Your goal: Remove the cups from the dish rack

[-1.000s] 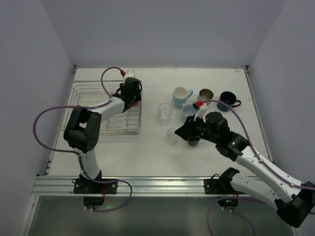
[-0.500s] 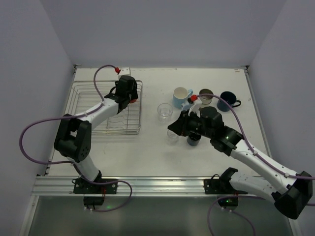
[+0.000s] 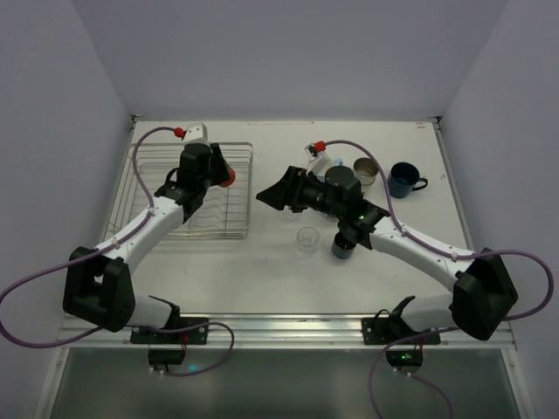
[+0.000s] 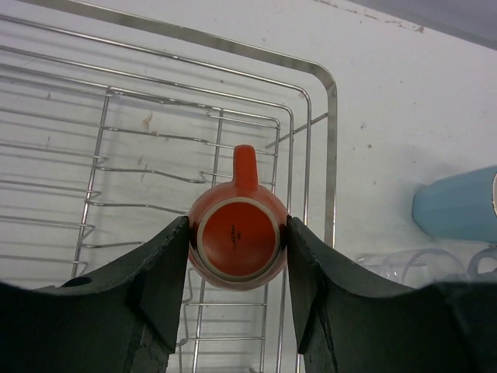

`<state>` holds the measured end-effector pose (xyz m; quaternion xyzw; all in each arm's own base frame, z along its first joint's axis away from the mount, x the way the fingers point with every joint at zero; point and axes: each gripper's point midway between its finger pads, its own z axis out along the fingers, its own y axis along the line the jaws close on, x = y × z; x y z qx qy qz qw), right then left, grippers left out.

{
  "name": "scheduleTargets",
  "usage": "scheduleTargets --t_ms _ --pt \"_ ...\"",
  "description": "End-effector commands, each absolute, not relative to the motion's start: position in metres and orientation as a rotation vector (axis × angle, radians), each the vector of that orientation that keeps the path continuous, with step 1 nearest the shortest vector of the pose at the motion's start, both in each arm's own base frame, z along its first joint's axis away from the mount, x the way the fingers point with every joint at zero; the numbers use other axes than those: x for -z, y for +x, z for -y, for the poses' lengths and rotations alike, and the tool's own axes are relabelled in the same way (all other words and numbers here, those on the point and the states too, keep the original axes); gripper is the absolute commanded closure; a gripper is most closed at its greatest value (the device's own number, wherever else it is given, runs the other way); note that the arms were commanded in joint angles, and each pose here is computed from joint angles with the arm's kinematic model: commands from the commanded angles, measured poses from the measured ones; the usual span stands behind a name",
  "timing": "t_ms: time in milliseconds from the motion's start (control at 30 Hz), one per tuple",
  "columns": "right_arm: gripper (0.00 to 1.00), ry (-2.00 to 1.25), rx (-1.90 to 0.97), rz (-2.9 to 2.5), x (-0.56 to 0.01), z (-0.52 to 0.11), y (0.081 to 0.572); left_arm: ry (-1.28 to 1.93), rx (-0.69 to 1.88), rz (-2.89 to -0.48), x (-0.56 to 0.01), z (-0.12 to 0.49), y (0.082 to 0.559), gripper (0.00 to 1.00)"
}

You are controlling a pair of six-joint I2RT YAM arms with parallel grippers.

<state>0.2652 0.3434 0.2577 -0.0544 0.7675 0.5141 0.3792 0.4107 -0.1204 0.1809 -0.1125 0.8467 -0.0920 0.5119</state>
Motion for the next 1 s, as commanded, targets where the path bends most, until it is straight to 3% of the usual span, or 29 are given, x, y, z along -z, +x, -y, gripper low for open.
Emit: scheduleTargets --t_ms 0,400,967 --pt "0.28 -0.079 -1.446 -1.818 -0.297 -0.367 0.283 -0.317 0.378 -1.952 -0.207 0.124 0.406 1.0" --pt "0.28 -0.065 -1.607 -1.737 -0.295 -0.397 0.293 -0.305 0.89 -1.748 -0.281 0.151 0.345 1.0" --pt "0.52 -0.215 -1.773 -1.55 -0.337 -0.414 0.269 -0.239 1.268 -1.635 -0.321 0.18 0.29 1.0"
